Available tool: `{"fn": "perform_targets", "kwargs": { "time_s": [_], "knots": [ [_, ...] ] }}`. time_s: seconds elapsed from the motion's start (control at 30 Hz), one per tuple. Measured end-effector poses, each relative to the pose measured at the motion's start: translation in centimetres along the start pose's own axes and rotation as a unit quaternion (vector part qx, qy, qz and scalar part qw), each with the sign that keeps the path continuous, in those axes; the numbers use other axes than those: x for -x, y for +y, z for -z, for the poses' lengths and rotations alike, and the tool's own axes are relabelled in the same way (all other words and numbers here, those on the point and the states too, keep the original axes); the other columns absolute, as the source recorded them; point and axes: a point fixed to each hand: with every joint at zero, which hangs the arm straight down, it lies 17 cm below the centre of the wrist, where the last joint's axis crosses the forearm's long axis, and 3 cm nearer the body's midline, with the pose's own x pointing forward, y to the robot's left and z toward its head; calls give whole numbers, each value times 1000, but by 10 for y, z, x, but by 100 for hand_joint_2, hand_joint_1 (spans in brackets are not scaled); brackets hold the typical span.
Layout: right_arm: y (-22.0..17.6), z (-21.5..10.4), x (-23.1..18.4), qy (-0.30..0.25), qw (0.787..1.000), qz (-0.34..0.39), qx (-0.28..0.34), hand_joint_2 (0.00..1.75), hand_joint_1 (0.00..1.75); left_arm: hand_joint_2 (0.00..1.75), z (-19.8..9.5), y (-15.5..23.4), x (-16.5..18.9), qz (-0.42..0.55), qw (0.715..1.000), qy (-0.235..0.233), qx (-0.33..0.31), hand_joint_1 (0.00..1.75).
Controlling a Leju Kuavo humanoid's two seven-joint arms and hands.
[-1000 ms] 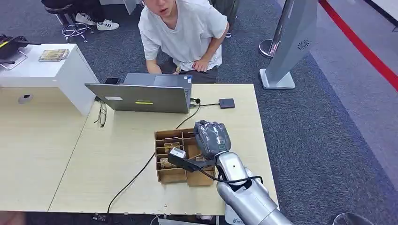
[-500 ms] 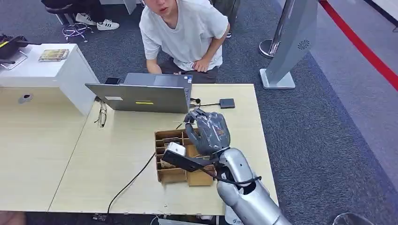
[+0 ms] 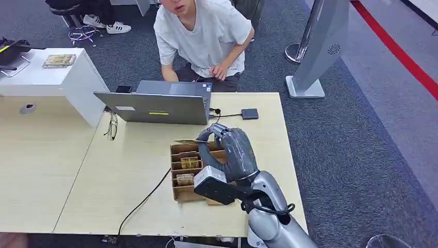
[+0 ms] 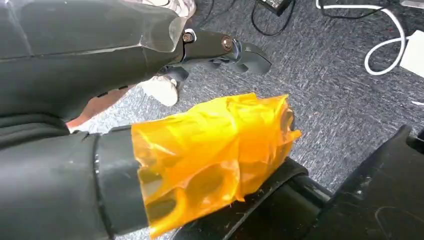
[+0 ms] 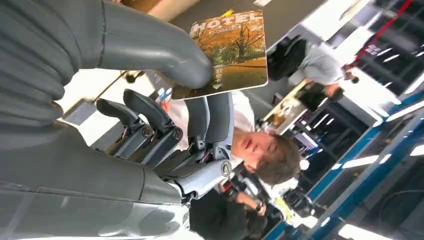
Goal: Pass the card to the sensor for recognition and then transmit it.
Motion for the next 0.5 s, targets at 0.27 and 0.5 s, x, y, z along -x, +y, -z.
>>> {"fn": "perform_targets", "kwargs": {
  "time_s": [0.27, 0.5],
  "knots": [
    [-5, -18, -5, -4, 996, 85, -3, 175, 175, 0, -1, 0, 5, -11, 1000, 6, -4, 0],
    [-11, -33, -5, -1, 988, 156, -2, 175, 175, 0, -1, 2, 5, -18, 1000, 6, -9, 0]
  ]
}}
